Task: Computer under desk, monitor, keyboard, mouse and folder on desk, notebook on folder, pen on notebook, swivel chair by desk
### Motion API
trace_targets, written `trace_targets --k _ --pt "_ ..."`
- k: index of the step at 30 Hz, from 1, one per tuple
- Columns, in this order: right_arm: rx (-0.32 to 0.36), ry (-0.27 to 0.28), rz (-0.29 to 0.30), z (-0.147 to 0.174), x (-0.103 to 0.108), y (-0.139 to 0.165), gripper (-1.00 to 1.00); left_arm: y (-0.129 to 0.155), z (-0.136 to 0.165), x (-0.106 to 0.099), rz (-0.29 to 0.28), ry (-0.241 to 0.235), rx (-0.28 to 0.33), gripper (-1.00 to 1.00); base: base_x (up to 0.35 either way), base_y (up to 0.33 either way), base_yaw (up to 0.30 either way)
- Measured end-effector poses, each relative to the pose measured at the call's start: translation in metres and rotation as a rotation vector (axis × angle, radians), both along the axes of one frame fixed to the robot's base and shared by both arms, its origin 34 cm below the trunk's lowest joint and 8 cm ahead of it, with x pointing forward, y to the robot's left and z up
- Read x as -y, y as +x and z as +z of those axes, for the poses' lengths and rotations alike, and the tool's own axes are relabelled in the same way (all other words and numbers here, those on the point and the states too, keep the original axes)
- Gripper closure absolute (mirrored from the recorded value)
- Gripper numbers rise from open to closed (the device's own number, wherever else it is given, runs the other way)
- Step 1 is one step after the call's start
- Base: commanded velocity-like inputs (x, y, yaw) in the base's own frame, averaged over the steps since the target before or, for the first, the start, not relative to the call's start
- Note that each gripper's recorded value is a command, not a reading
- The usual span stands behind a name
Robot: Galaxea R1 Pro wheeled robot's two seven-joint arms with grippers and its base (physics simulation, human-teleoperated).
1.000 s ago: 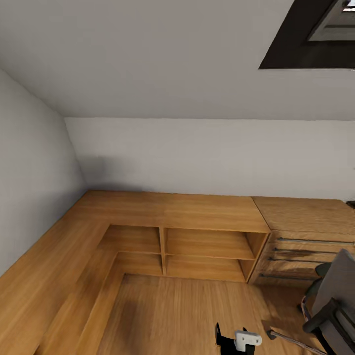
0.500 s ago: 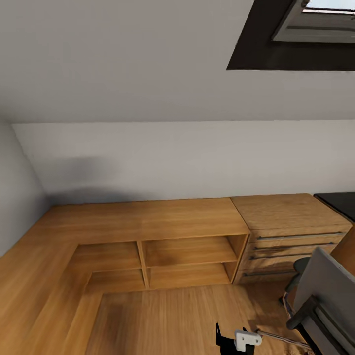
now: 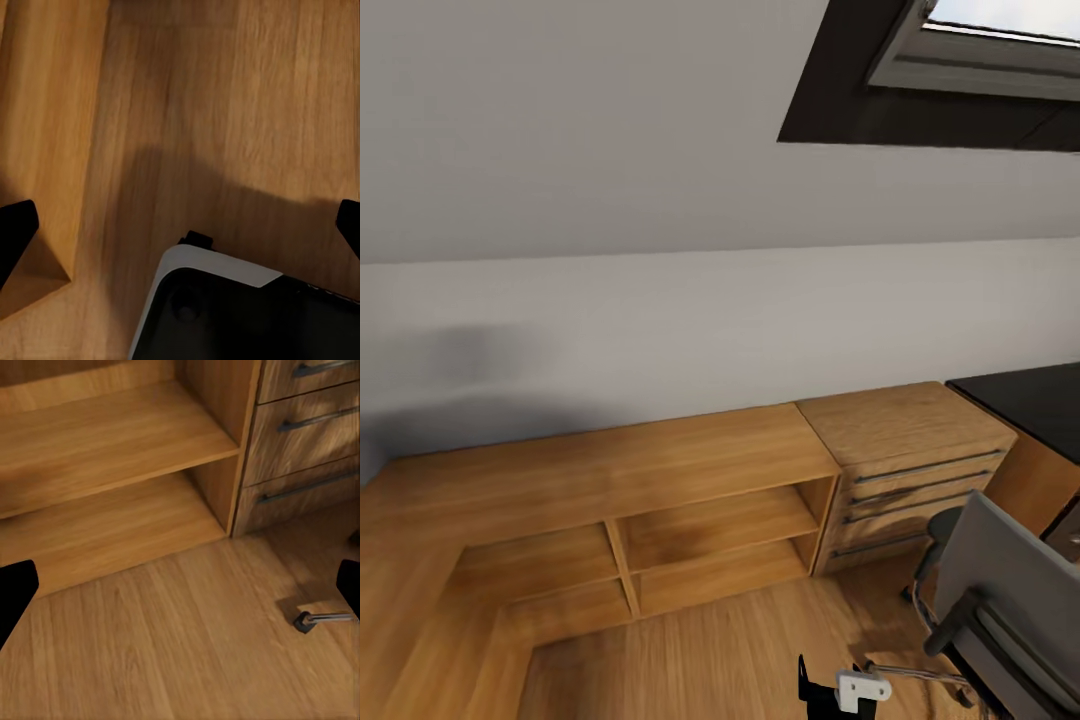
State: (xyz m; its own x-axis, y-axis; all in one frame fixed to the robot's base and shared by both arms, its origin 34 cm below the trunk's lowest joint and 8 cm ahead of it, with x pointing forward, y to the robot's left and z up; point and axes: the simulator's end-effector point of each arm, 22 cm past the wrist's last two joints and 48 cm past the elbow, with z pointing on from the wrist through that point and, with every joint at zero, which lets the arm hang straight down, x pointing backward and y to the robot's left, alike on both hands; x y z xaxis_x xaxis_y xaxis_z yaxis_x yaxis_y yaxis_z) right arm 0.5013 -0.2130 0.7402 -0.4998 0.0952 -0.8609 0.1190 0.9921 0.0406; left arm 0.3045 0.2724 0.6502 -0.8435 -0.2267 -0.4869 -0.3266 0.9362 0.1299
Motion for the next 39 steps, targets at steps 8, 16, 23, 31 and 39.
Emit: trace_targets --k 8,16,23,31,39 --pt "0.003 0.0 0.0 0.0012 0.0 0.0009 -1.0 0.0014 0.0008 -0.0001 0.001 0.0 0.005 -1.0 0.01 0.027 -0.299" --pt "0.006 0.0 0.0 0.0024 0.0 0.0017 -1.0 0.0027 0.0014 -0.0002 0.001 0.0 0.009 -1.0 0.001 0.004 -0.299" --pt "0.009 0.0 0.0 0.0034 0.0 0.0023 -1.0 0.0036 0.002 -0.0002 0.001 0.0 0.012 -1.0 0.0 0.0 -0.299" --pt "0.012 0.0 0.001 0.0045 -0.0002 0.0029 -1.0 0.0047 0.0026 -0.0002 0.001 0.0 0.015 -1.0 0.0 0.0 -0.3" --pt "0.013 0.002 -0.002 0.0054 -0.0018 0.0035 -1.0 0.0053 0.003 -0.0002 0.001 0.0 0.017 -1.0 0.0 0.0 -0.164"
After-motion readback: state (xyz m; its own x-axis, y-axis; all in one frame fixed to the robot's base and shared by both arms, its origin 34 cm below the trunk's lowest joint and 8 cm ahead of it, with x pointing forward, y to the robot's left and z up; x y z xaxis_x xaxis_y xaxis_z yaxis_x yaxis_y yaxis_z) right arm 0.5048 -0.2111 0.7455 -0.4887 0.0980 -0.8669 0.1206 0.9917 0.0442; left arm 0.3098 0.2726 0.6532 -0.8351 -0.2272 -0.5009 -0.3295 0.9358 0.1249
